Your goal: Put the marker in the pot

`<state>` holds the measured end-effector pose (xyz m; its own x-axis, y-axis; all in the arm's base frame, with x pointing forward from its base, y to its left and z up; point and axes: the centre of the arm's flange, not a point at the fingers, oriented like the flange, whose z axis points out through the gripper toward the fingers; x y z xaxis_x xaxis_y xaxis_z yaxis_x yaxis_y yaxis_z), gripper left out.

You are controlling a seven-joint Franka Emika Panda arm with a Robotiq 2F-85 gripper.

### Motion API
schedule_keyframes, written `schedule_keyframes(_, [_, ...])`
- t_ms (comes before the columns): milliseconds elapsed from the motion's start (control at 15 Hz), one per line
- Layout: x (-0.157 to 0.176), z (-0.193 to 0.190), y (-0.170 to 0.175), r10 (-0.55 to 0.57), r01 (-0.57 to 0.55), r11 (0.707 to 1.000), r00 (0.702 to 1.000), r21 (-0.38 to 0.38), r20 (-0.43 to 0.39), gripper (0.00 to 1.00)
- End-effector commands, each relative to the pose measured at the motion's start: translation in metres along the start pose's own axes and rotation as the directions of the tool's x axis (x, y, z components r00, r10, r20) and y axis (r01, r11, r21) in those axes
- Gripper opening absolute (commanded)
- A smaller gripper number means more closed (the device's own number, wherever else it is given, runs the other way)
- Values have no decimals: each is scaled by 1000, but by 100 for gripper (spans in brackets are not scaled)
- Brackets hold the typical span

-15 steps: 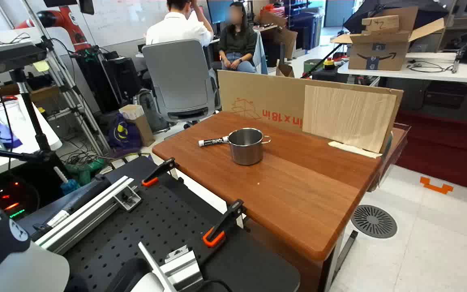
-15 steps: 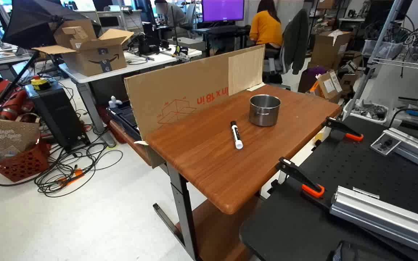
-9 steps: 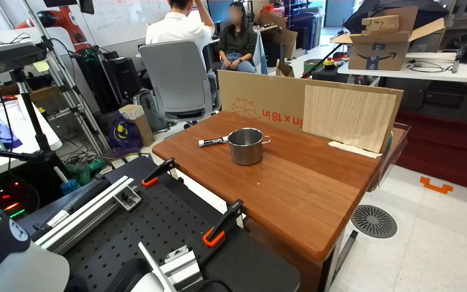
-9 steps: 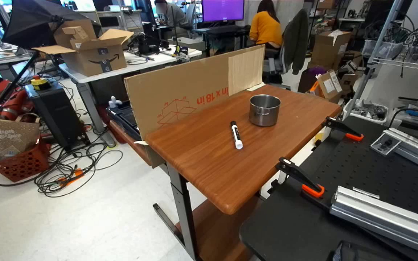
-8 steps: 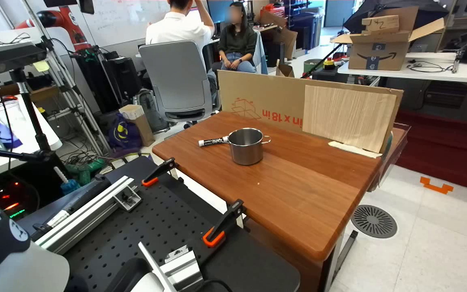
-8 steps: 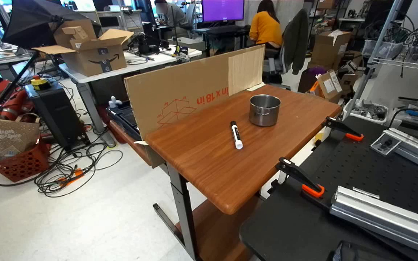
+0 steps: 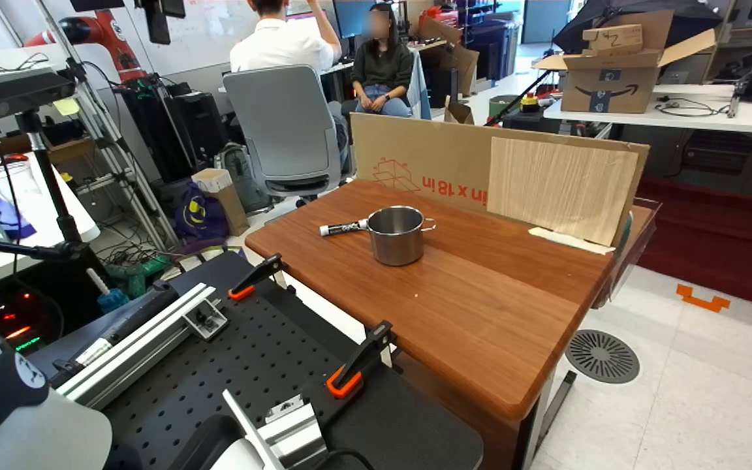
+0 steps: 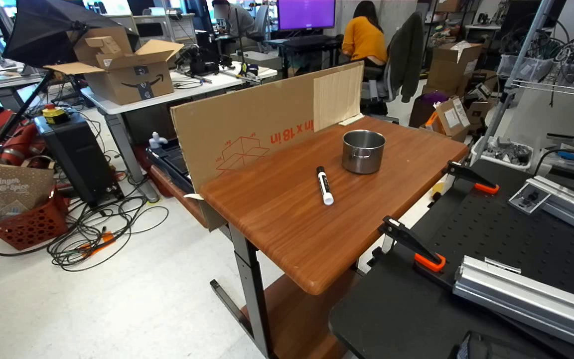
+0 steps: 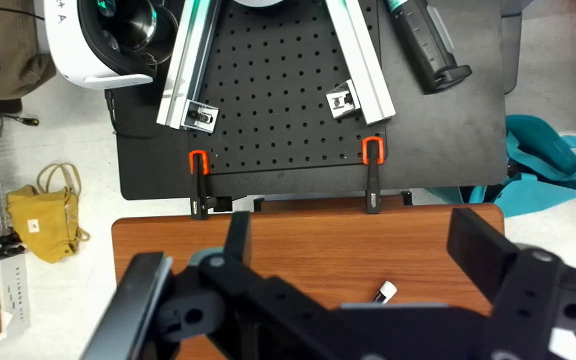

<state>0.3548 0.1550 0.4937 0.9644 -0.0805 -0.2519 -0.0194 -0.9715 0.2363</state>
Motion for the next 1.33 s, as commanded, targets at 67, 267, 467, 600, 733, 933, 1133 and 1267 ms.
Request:
schedule_keyframes(67, [25,24,-11,83,-81,995,996,64,-31,100])
schedule_keyframes(267, [51,43,-20,146,-140,985,988,98,-56,100])
schedule_keyframes(467, [76,63,-29,213,-201,970,974,138,-78,100])
schedule_keyframes(600, [90,78,-35,254,-239,957,964,166,-76,100])
schedule_keyframes(733, [104,92,-34,302,-281,937,950,209,-79,100])
schedule_keyframes(933, [124,110,-30,373,-340,903,924,264,-84,100])
schedule_keyframes(1133, [134,128,-29,429,-385,871,899,306,-90,100])
schedule_keyframes(1267, [138,142,-31,466,-413,852,879,323,-105,100])
